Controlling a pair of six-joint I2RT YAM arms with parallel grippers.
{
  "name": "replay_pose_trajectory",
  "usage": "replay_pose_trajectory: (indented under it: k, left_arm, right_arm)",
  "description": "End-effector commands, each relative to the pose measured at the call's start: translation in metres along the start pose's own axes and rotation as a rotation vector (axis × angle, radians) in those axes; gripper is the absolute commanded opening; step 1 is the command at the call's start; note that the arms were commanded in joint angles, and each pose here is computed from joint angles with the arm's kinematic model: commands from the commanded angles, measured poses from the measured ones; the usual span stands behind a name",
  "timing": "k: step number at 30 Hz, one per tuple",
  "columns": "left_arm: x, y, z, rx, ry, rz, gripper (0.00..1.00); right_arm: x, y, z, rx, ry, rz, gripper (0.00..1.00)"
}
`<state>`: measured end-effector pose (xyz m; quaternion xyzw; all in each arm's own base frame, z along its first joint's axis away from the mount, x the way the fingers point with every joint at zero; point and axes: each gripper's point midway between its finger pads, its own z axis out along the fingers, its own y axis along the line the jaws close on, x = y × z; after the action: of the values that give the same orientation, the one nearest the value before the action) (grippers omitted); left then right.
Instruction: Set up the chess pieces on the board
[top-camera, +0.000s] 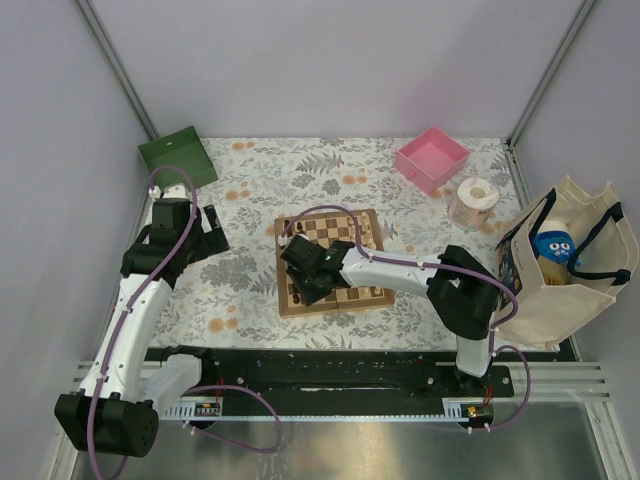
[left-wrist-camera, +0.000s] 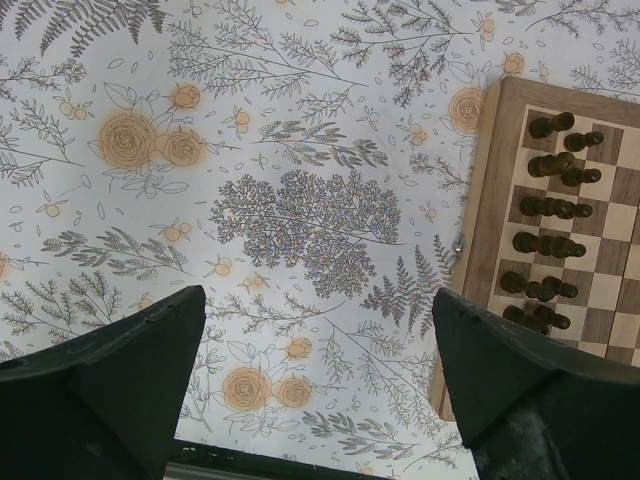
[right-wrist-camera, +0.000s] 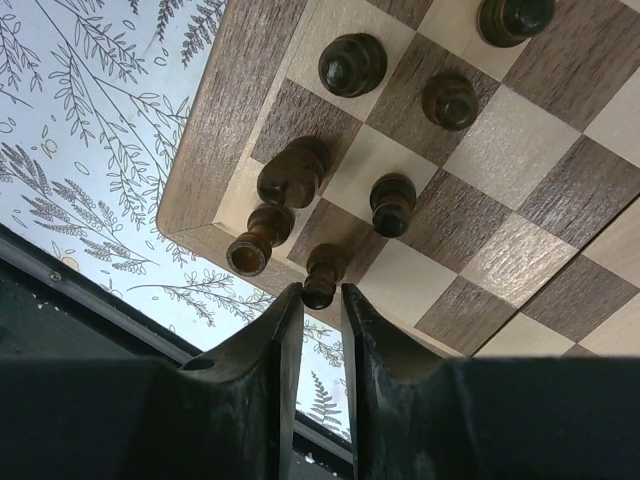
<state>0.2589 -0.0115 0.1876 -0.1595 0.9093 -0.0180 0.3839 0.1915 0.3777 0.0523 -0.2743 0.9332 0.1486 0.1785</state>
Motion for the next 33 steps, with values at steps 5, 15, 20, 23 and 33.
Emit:
replay_pose_trajectory:
  k: [5, 15, 20, 23, 33]
  left_arm:
    - [-0.009, -0.005, -0.002, 0.031, -0.044, -0.008, 0.99]
    - [-0.008, -0.004, -0.001, 0.028, -0.041, -0.009, 0.99]
    - [-0.008, -0.005, -0.001, 0.03, -0.037, -0.008, 0.99]
    - [-0.008, -0.004, -0.001, 0.029, -0.039, -0.009, 0.99]
    - [-0.008, -0.004, -0.002, 0.03, -0.042, -0.008, 0.99]
  right_arm:
    - [-0.022, 0.006, -0.014, 0.002, -0.075, -0.007, 0.32]
    - [-0.024, 0.001, -0.015, 0.029, -0.089, -0.02, 0.32]
    - [-0.026, 0.009, -0.02, -0.011, -0.087, -0.024, 0.32]
    - [-0.032, 0.016, -0.032, -0.046, -0.107, -0.022, 0.34]
    - [-0.053, -0.003, -0.051, -0.007, -0.193, 0.028, 0.39]
